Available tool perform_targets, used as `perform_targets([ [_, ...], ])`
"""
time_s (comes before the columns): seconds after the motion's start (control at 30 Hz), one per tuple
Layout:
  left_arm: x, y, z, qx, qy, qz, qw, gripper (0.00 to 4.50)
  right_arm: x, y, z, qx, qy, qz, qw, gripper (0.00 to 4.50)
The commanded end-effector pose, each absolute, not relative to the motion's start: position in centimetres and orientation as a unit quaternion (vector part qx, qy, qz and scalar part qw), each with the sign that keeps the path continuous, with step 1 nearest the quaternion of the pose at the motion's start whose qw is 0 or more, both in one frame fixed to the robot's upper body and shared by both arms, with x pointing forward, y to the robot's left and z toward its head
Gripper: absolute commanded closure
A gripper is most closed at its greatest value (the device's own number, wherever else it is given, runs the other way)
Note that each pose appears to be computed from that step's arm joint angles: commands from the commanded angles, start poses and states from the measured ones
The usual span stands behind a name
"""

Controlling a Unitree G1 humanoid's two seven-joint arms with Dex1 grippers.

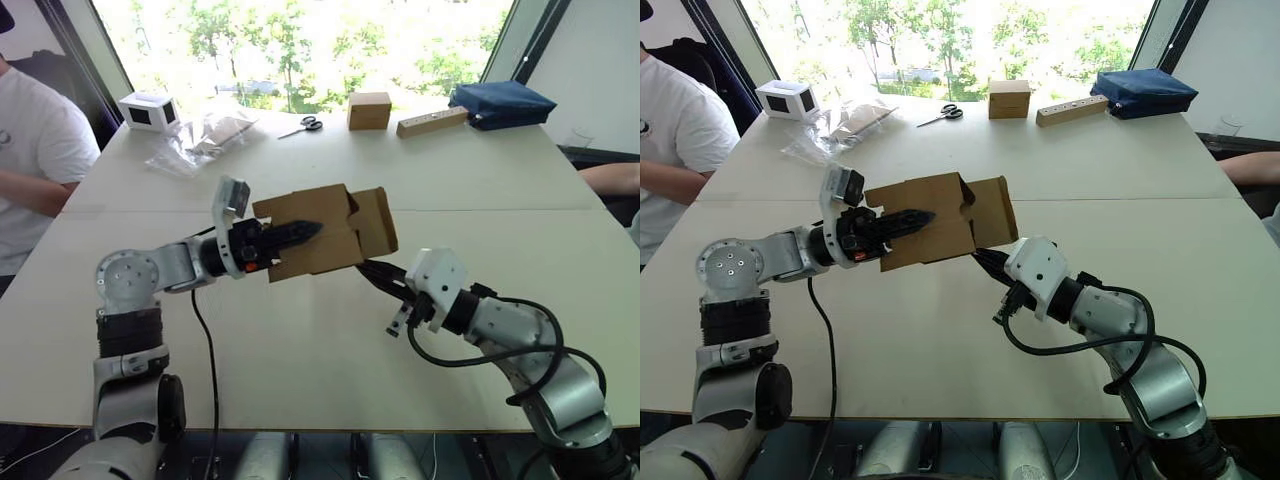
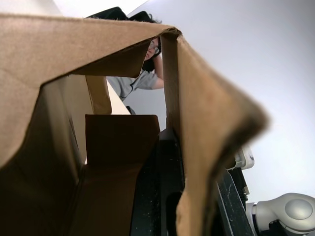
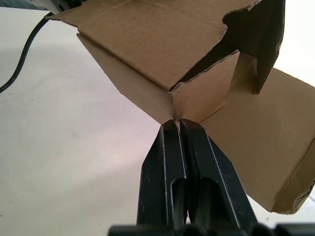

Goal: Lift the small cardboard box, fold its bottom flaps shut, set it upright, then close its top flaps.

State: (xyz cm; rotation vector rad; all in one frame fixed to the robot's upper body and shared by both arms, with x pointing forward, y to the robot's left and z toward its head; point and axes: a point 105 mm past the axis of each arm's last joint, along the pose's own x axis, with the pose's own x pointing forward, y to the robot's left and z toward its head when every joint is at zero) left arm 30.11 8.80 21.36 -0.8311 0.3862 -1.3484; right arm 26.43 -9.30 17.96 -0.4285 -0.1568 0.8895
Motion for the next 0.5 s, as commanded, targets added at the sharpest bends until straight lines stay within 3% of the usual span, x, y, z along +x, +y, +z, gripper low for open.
perform_targets([
  [0.03, 29.4, 8.6, 22.0, -0.363, 0.163, -0.616, 0.679, 4.5, 26.1, -9.3, 19.9, -0.223, -0.118, 0.428, 0.868, 4.47],
  [0.33, 29.4, 9.4, 22.1, -0.359, 0.163, -0.612, 0.686, 4.5, 26.2, -13.9, 20.0, -0.223, -0.065, 0.4, 0.887, 4.47],
  [0.43, 29.3, 9.5, 22.2, -0.357, 0.165, -0.615, 0.683, 4.5, 25.8, -16.3, 20.8, -0.142, -0.034, 0.397, 0.906, 4.47],
  [0.5, 29.0, 9.3, 22.5, -0.355, 0.166, -0.623, 0.677, 4.5, 25.6, -18.1, 21.8, -0.043, -0.025, 0.394, 0.918, 3.97],
])
